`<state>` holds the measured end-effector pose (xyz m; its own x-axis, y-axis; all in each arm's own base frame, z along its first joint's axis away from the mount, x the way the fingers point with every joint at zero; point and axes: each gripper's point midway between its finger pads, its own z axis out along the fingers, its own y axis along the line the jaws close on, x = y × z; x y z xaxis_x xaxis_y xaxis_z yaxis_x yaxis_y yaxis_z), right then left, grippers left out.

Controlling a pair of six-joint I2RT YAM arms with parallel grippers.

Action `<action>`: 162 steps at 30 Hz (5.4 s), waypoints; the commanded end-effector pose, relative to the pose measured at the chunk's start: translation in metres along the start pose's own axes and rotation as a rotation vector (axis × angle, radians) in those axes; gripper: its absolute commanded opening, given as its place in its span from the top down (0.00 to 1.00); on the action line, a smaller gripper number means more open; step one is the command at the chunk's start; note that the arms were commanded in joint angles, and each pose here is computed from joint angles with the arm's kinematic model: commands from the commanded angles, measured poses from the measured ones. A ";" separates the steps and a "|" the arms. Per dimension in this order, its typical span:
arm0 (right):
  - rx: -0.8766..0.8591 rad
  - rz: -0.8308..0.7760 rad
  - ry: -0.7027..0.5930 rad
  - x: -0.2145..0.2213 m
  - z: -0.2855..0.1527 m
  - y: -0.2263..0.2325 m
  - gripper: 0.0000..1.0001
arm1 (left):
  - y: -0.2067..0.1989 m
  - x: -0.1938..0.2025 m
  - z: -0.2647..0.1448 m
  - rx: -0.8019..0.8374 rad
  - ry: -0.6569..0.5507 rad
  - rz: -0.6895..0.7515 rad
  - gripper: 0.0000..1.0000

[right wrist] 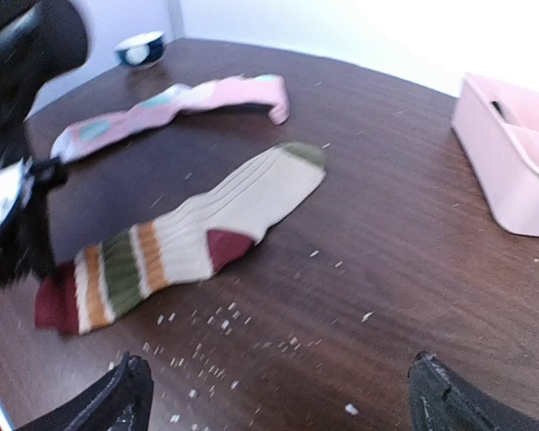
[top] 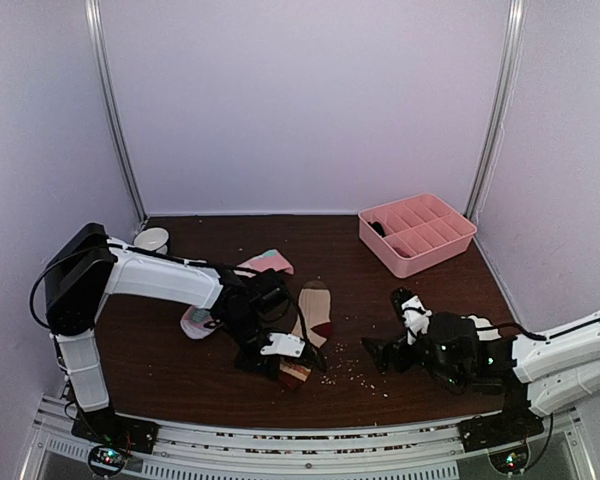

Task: Roll the socks
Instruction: Pick up the sock from the center of the board, then roll the sock at the center of the board.

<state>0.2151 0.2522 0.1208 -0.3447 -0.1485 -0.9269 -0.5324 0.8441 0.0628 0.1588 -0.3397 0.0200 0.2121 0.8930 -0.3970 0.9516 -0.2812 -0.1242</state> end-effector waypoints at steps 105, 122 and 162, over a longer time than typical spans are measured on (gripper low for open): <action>-0.616 0.576 0.505 0.110 0.084 0.142 1.00 | 0.037 -0.028 -0.019 -0.216 -0.270 0.074 0.31; -0.606 0.563 0.527 0.117 0.077 0.136 1.00 | 0.030 -0.021 0.003 -0.096 -0.195 0.007 0.74; 0.092 0.290 -0.039 0.031 -0.023 -0.018 0.04 | 0.009 -0.009 -0.004 0.227 -0.136 -0.334 1.00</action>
<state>0.1913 0.2401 0.0952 -0.5329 0.1452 -0.8336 -0.3621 0.8513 0.3797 0.1670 -0.3419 0.0210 -0.1613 0.8901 -0.4263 0.8839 -0.0618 -0.4636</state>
